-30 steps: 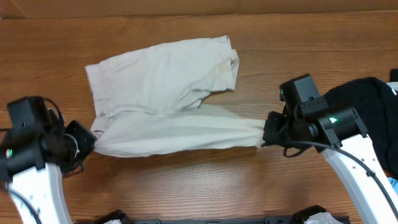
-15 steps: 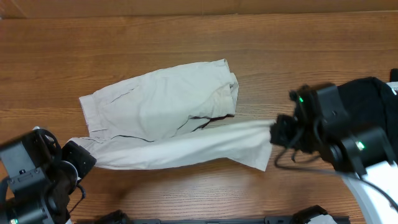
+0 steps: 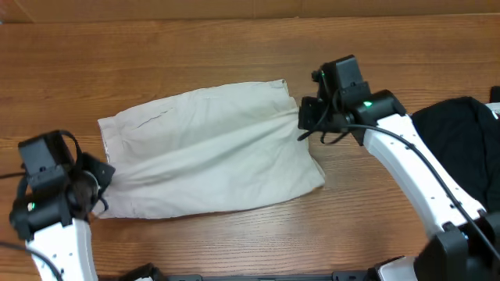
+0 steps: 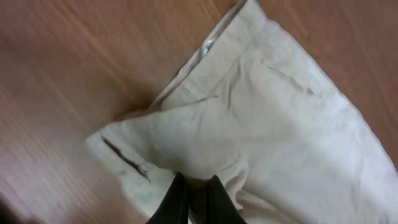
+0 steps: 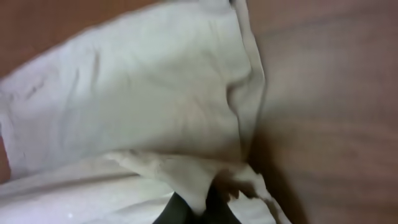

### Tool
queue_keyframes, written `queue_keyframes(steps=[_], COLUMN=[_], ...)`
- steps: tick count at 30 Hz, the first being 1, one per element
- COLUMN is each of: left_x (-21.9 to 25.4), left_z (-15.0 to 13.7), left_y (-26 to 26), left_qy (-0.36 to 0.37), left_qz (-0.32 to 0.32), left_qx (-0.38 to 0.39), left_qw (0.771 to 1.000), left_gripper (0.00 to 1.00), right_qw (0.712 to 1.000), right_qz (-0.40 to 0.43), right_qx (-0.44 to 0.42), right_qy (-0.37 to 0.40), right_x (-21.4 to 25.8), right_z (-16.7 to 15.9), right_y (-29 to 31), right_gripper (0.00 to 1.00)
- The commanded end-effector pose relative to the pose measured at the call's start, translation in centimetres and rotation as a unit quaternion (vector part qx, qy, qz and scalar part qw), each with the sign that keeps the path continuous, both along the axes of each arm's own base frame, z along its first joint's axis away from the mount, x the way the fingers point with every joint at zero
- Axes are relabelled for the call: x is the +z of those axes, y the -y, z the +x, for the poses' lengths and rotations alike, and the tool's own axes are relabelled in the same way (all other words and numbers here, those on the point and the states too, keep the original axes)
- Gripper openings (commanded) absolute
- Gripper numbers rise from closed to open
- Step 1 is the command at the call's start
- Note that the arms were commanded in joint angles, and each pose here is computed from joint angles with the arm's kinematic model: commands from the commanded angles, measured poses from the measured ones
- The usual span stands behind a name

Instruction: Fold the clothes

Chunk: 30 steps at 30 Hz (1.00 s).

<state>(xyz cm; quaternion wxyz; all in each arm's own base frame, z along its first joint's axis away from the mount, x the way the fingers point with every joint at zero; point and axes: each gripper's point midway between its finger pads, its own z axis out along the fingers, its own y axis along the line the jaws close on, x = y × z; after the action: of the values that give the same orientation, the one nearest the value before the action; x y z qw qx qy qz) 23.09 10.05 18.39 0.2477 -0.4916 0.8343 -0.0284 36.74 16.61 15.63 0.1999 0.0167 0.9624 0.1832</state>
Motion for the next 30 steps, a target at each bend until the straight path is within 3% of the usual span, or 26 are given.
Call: queue_keyframes(steps=[1, 10, 23, 30], left_x=[-1.2, -1.7, -4.3, -7.3], left_z=[1.9, 7.5, 15.4, 16.2], left_y=[-2.8, -4.5, -2.8, -3.1], left_qy=[-0.005, 0.053, 0.098, 0.068], left_qz=[0.031, 0.044, 0.066, 0.074], left_qx=[0.049, 0.038, -0.016, -0.013], left_qw=[0.998, 0.997, 0.993, 0.995], left_gripper=[0.04, 0.04, 0.04, 0.04], right_qw=[0.997, 0.985, 0.986, 0.983], right_qz=[-0.017, -0.011, -0.022, -0.019], right_qx=[-0.011, -0.031, -0.035, -0.038], right_qy=[0.079, 0.172, 0.161, 0.176], right_x=[2.0, 4.4, -1.1, -1.4], right_z=[3.6, 7.5, 10.9, 12.0], right_y=[0.6, 0.4, -0.5, -0.7], right_gripper=[0.04, 0.04, 0.04, 0.04])
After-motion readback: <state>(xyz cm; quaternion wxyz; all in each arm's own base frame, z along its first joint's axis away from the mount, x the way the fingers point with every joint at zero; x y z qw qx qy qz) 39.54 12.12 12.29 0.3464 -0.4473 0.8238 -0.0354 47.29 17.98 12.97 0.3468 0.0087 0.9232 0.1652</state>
